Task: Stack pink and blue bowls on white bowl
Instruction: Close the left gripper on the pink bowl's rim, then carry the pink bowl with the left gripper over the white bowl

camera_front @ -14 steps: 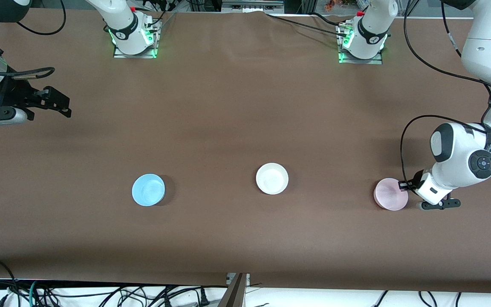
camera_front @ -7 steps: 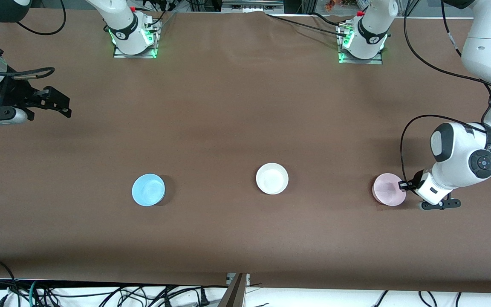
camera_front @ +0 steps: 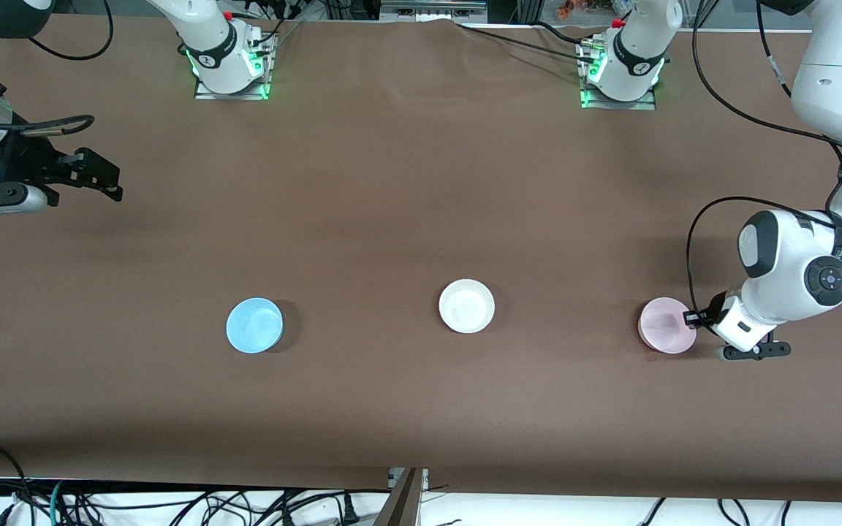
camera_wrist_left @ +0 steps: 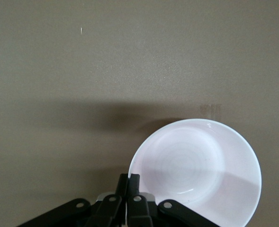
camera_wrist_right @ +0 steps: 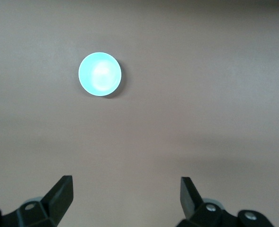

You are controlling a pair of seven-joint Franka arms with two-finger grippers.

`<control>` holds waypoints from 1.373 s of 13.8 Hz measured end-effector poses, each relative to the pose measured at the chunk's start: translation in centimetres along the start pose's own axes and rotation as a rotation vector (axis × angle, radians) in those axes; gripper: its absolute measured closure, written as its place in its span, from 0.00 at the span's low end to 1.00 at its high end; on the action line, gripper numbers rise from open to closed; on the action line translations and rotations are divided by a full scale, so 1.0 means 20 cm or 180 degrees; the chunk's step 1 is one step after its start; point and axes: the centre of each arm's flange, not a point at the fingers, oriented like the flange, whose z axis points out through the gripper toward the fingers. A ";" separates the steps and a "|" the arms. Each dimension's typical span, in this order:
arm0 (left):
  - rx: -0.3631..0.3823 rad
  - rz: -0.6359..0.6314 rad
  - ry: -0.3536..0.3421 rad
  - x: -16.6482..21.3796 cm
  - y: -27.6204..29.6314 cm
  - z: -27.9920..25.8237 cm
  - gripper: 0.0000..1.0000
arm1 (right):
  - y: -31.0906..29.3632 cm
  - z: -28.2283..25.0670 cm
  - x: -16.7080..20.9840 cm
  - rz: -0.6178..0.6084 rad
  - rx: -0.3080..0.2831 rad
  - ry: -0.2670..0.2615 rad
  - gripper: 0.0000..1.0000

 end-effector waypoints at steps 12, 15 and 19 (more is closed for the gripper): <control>-0.0282 -0.0739 0.0201 0.05 0.45 -0.21 0.98 | -0.01 0.00 0.00 -0.0006 0.0000 -0.0005 0.00; -0.0369 -0.0925 0.0178 0.02 0.65 -0.24 0.98 | -0.01 0.00 0.00 -0.0006 0.0000 -0.0007 0.00; -0.0410 -0.1227 0.0145 -0.07 1.04 -0.27 0.98 | -0.01 0.00 0.00 -0.0006 0.0000 -0.0007 0.00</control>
